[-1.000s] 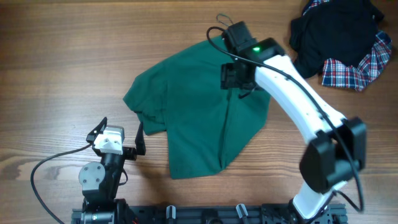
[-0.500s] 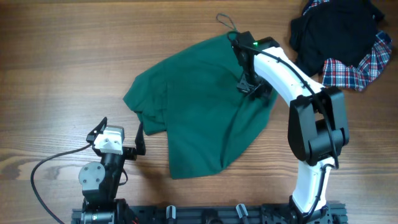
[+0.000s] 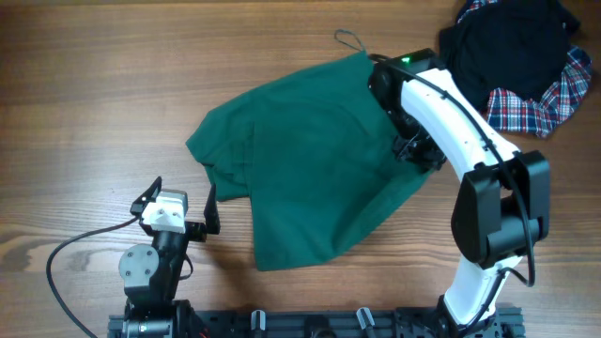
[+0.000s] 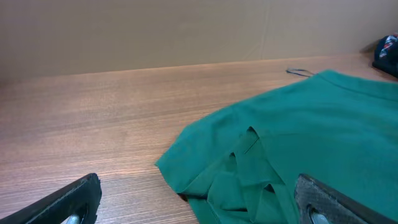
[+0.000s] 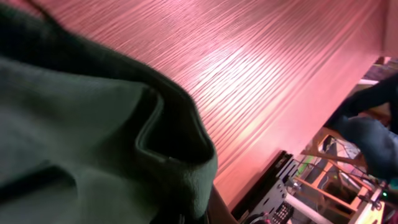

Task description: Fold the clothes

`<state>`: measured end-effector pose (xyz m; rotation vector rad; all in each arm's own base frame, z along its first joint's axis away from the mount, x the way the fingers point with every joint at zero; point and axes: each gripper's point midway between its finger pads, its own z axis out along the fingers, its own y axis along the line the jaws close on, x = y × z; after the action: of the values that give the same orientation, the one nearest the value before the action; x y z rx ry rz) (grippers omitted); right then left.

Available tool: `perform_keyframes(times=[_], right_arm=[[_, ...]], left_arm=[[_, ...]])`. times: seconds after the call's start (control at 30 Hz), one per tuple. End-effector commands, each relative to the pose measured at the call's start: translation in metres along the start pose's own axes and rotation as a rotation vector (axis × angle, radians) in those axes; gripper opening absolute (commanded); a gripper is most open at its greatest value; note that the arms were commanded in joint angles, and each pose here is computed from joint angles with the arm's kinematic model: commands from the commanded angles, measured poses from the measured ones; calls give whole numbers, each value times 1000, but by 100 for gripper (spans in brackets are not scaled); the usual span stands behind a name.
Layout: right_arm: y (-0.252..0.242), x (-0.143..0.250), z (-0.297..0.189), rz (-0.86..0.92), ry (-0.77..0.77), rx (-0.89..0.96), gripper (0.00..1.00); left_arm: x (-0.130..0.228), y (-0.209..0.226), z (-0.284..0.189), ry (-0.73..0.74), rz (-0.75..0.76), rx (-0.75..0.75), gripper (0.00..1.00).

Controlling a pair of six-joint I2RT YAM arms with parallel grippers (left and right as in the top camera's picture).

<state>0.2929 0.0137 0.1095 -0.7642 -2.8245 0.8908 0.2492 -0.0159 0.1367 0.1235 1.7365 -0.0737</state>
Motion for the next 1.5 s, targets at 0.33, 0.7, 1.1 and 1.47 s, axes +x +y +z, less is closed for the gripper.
perform_keyframes(times=[0.33, 0.7, 1.1, 1.47], right_arm=[[-19, -36, -42, -18, -159, -443, 100], [10, 13, -150, -523, -388, -1069, 4], [11, 8, -154, -494, -399, -1082, 4], [12, 7, -155, -487, -399, -1084, 4]], left_arm=[[2, -1, 0, 2, 16, 2, 100], [-22, -19, -2, -97, -21, 107, 100], [-136, 12, 37, 311, -196, -4, 100], [-24, 5, 122, 655, -260, 51, 28]])
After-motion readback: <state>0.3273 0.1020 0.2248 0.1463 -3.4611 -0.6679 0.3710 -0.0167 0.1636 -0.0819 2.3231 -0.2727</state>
